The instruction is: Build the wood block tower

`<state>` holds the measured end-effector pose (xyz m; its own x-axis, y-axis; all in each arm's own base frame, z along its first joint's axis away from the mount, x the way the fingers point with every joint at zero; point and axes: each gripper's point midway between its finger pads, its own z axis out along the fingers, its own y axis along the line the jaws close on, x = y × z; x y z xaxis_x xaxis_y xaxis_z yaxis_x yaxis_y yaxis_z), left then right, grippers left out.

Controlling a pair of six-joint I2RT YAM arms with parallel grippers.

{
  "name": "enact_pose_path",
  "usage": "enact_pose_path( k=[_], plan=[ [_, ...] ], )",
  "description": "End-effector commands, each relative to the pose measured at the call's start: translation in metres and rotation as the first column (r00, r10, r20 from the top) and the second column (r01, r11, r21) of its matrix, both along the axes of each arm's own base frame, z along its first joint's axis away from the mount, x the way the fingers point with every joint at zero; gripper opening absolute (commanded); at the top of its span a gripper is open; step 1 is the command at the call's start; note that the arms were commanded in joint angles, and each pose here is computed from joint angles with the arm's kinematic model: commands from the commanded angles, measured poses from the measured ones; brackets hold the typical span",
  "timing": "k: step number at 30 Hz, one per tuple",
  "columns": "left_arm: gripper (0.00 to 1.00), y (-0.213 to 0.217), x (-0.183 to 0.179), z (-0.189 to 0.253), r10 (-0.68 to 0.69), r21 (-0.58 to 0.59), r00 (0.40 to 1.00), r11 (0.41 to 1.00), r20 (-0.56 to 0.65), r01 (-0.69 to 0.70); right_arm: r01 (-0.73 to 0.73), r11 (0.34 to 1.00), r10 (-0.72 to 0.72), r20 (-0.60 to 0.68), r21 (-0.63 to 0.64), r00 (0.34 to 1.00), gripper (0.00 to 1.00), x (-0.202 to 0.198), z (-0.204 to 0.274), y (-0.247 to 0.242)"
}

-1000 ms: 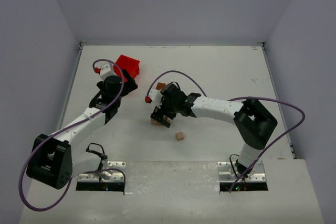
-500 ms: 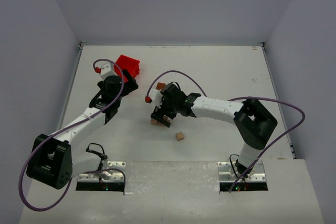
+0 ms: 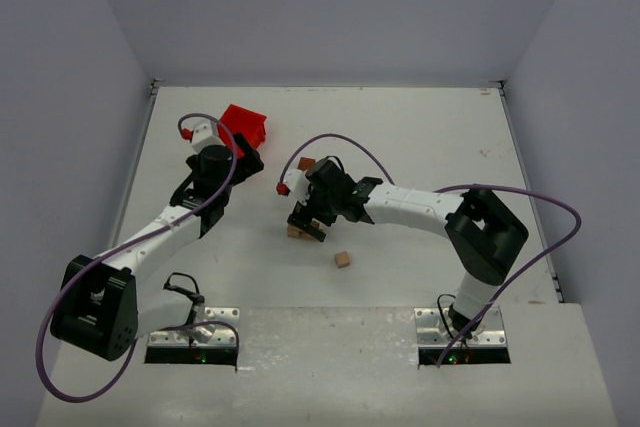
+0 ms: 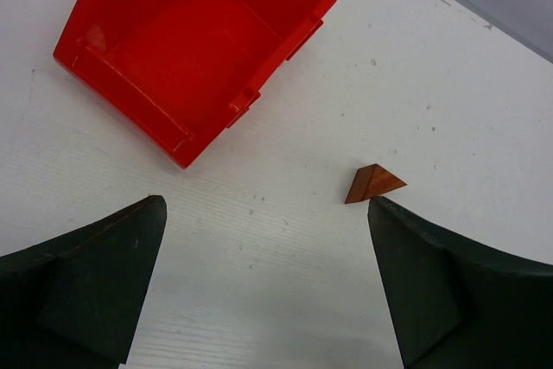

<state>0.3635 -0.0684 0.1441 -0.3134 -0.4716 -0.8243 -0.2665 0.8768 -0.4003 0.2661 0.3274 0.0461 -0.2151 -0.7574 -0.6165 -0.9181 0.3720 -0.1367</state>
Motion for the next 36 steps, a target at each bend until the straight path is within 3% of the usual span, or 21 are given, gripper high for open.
enact_pose_path(
  k=[1,12,21,24,30,34,36],
  plan=[
    [1.00,0.001,0.007,0.015,0.000,-0.011,0.998,1.000,0.058,0.001,0.010,0.999,-0.012,0.048,0.036,0.999,0.99,0.008,0.018,0.005],
    [1.00,0.000,0.007,0.016,-0.004,-0.013,0.998,1.000,0.061,0.005,-0.007,0.998,0.005,0.030,0.055,1.000,0.99,0.002,0.021,0.007],
    [1.00,-0.001,0.007,0.016,-0.011,-0.014,0.998,1.000,0.062,0.012,-0.033,0.985,0.042,-0.053,0.167,0.998,0.99,-0.039,0.045,-0.004],
    [1.00,-0.001,0.006,0.016,-0.014,-0.016,0.998,1.000,0.063,0.015,0.027,0.971,-0.010,-0.075,0.238,0.997,0.99,-0.053,0.054,-0.015],
    [1.00,-0.001,0.006,0.016,-0.013,-0.015,0.998,1.000,0.065,0.014,0.317,0.900,-0.262,-0.209,0.298,0.942,0.99,-0.064,0.047,-0.039],
    [1.00,0.001,0.005,0.016,-0.004,-0.014,0.998,1.000,0.062,0.005,0.472,0.844,-0.416,-0.243,0.256,0.876,0.99,-0.066,0.023,-0.058],
    [1.00,0.001,0.005,0.015,-0.002,-0.014,0.998,1.000,0.063,0.002,0.492,0.847,-0.443,-0.243,0.201,0.863,0.99,-0.073,0.012,-0.060]
  ],
)
